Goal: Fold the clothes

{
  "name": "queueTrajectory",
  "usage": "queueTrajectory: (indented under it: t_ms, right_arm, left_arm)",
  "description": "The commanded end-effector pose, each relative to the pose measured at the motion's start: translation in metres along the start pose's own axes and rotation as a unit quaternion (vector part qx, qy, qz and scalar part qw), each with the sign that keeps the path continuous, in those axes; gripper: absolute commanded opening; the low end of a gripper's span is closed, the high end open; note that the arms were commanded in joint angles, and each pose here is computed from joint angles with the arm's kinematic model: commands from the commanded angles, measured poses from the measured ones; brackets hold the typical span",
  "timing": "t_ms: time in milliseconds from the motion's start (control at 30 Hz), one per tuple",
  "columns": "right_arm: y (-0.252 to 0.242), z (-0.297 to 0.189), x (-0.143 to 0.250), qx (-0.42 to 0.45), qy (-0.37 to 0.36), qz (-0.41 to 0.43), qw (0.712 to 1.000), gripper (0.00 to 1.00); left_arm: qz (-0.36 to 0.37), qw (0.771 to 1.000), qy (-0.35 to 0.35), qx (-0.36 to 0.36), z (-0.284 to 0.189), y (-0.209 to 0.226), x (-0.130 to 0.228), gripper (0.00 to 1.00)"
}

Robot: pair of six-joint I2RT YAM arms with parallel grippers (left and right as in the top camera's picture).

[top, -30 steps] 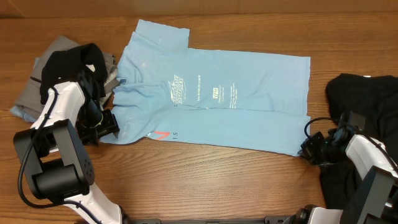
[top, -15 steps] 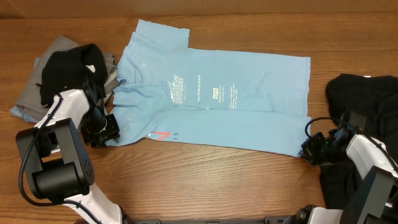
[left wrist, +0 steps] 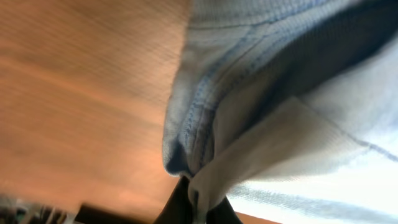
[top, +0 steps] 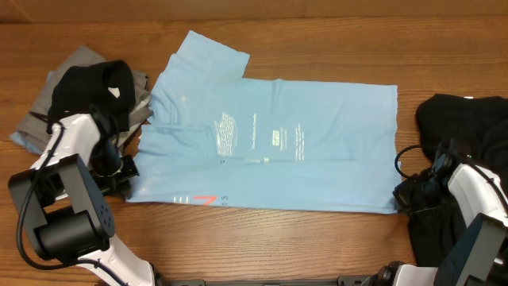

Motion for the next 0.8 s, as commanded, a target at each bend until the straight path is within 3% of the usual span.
queueTrajectory:
  t_ms: [0,200,367,500,533,600,767]
  right_arm:
    - [-0.01,-0.009,0.0,0.041,0.001,0.011,0.999,0.04]
    - [-0.026,-0.012,-0.007,0.106,-0.034,0.057,0.992,0.04]
    - [-0.037,-0.013,-0.007,0.108,-0.025,0.093,0.989,0.04]
    - [-0.039,-0.014,-0.009,0.105,-0.028,0.099,0.989,0.18]
    - [-0.038,-0.016,-0.011,0.104,-0.032,0.099,0.989,0.34]
    - [-0.037,-0.022,-0.015,0.101,-0.041,0.099,0.989,0.56]
    - [-0.022,-0.055,-0.036,0.059,-0.076,0.087,0.992,0.6]
  left_arm:
    - [-0.037,0.998,-0.001,-0.054,-0.011,0.027,0.0,0.04]
    - [-0.058,0.994,0.008,-0.096,-0.012,0.04,0.005,0.04]
    - [-0.06,0.992,0.019,-0.105,-0.012,0.042,0.01,0.04]
    - [-0.055,0.995,0.021,-0.085,-0.017,0.036,0.009,0.08]
    - [-0.052,0.995,0.02,-0.08,-0.024,0.035,0.009,0.11]
    - [-0.05,0.996,0.008,-0.075,-0.038,0.035,0.008,0.22]
    - [-0.041,0.998,-0.045,-0.015,-0.092,0.033,0.006,0.55]
Point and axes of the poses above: each gripper's point midway between its finger pads, its own z axis out along the fingers, its own y axis along the line the jaws close on, x = y × z, the point moved 7 cm from there along -z, back along the fingers, and after that the axes turned 11 degrees about -z, right-handed, at the moved point
